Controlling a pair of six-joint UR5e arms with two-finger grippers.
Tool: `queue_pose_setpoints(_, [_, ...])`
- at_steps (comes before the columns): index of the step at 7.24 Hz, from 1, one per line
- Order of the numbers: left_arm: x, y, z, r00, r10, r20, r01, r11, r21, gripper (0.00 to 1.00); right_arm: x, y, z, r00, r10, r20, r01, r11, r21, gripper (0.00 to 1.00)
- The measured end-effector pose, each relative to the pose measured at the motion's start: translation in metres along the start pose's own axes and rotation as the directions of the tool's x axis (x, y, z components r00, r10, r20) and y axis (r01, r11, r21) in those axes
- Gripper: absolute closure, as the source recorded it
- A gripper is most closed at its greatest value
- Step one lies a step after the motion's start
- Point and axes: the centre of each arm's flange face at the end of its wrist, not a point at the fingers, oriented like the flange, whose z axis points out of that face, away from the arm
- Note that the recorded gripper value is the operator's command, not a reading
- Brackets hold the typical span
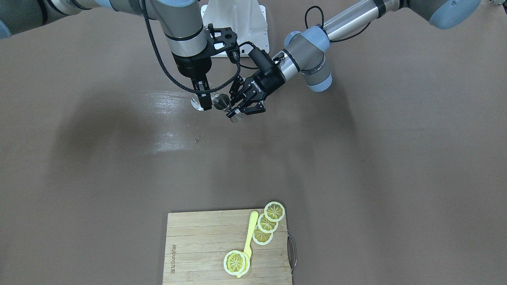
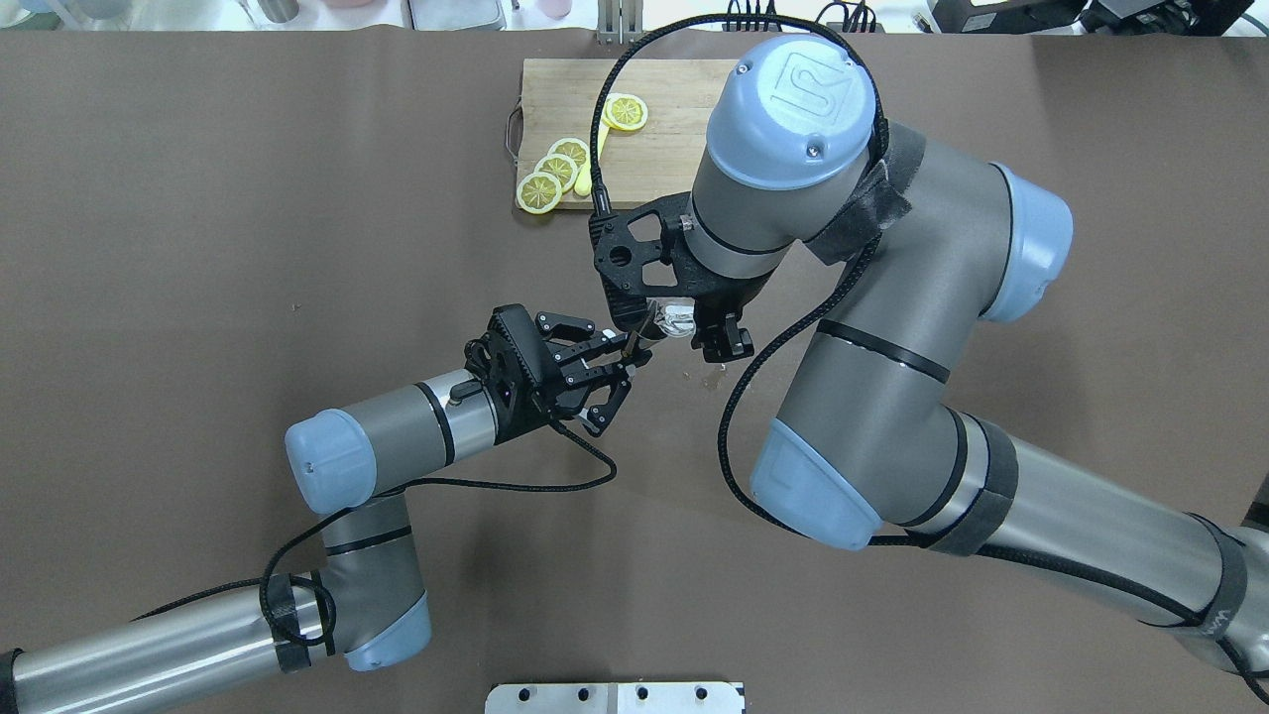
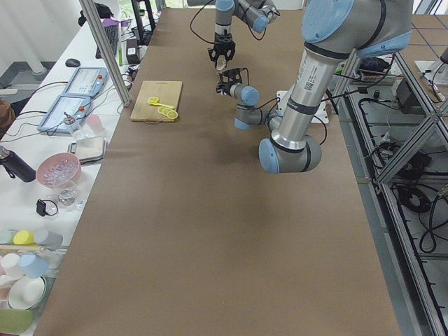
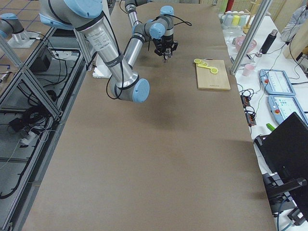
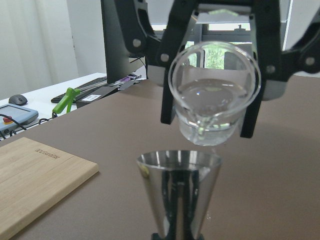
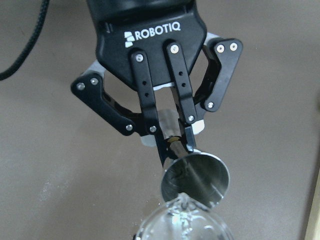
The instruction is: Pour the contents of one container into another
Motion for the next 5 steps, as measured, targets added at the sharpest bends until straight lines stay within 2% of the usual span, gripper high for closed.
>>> queue_pose_setpoints(5, [0.0,0.0,0.0,1.0,0.0,0.0,0.0,1.0,0.0,1.0,0.014,-0.012,0.002,1.0,0.015,0.004,-0.015,0.998,-0.053,1.0])
